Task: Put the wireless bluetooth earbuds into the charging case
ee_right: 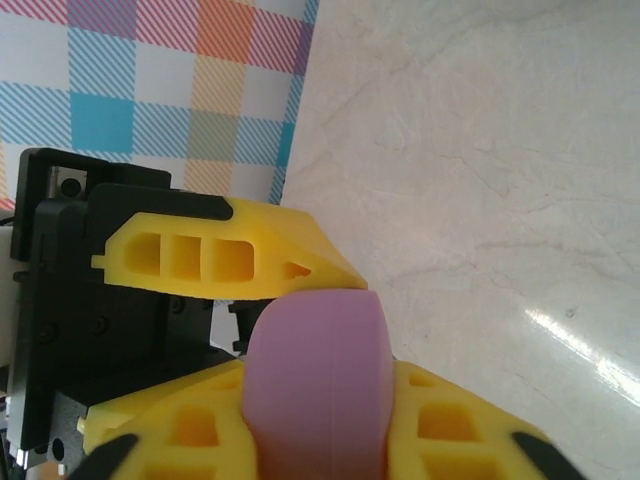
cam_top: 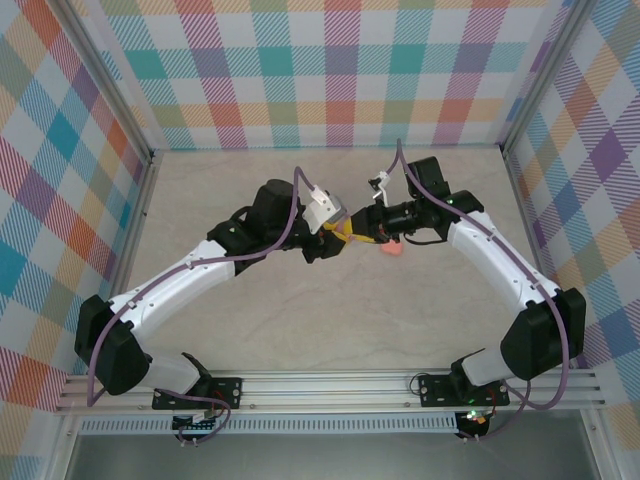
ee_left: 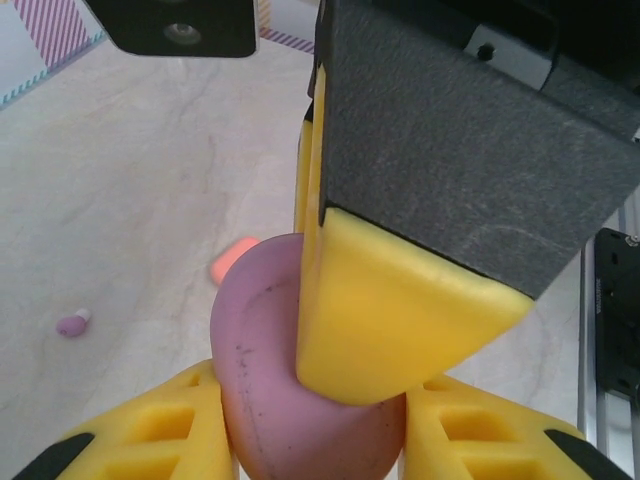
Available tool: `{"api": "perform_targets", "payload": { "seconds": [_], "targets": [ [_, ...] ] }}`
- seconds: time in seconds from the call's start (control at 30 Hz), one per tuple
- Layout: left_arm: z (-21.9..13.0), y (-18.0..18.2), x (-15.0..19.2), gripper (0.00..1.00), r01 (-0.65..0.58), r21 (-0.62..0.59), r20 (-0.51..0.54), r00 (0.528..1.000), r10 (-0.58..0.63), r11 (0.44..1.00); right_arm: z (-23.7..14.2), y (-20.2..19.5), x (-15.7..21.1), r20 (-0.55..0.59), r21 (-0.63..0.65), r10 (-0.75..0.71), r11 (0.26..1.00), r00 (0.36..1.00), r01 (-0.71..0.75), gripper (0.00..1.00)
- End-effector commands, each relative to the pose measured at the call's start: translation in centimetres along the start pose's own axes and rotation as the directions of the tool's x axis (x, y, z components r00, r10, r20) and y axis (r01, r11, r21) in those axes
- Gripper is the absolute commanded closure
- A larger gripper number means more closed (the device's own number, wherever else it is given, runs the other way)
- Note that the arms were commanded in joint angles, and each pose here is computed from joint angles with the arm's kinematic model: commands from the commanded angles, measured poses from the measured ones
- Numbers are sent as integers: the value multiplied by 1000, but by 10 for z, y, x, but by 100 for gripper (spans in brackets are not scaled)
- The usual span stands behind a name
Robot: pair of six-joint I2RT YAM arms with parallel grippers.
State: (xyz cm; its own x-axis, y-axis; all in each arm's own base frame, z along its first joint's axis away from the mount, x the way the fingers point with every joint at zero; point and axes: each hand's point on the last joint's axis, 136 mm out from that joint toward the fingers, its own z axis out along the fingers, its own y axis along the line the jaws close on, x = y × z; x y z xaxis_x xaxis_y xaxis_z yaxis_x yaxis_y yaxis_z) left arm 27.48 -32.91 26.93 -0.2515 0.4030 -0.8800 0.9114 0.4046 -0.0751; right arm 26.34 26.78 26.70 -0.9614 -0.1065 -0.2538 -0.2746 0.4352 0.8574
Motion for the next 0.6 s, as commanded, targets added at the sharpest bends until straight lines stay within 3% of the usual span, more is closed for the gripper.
{"api": "perform_targets", "payload": {
  "seconds": [0.0,0.13,0.17,0.2,0.37,0.5,0.57],
  "targets": [
    [-7,7,-13,63,-6,-41,29,1000,7,999,-1,6,-3,6,-5,-65,998,998,65,88],
    [-21,15,-17,32,43,-83,82,996,-37,996,-2,10,-8,28,-7,-159,987,987,159,94],
    [-29,18,-22,20,68,-90,120,991,-57,994,-3,12,-9,35,-10,-197,980,980,198,94],
    [-37,23,-24,3,99,-103,156,984,-82,990,-4,12,-13,52,8,-234,972,971,234,95],
    [-74,20,-40,0,105,-97,324,944,-68,990,-17,24,-18,162,59,-507,861,847,505,93],
    [-88,4,-52,0,31,23,400,916,-37,999,-26,38,-9,224,85,-707,700,671,709,91],
    [-90,2,-54,1,17,83,426,903,-51,996,-30,44,-8,242,99,-752,648,613,755,92]
  ]
}}
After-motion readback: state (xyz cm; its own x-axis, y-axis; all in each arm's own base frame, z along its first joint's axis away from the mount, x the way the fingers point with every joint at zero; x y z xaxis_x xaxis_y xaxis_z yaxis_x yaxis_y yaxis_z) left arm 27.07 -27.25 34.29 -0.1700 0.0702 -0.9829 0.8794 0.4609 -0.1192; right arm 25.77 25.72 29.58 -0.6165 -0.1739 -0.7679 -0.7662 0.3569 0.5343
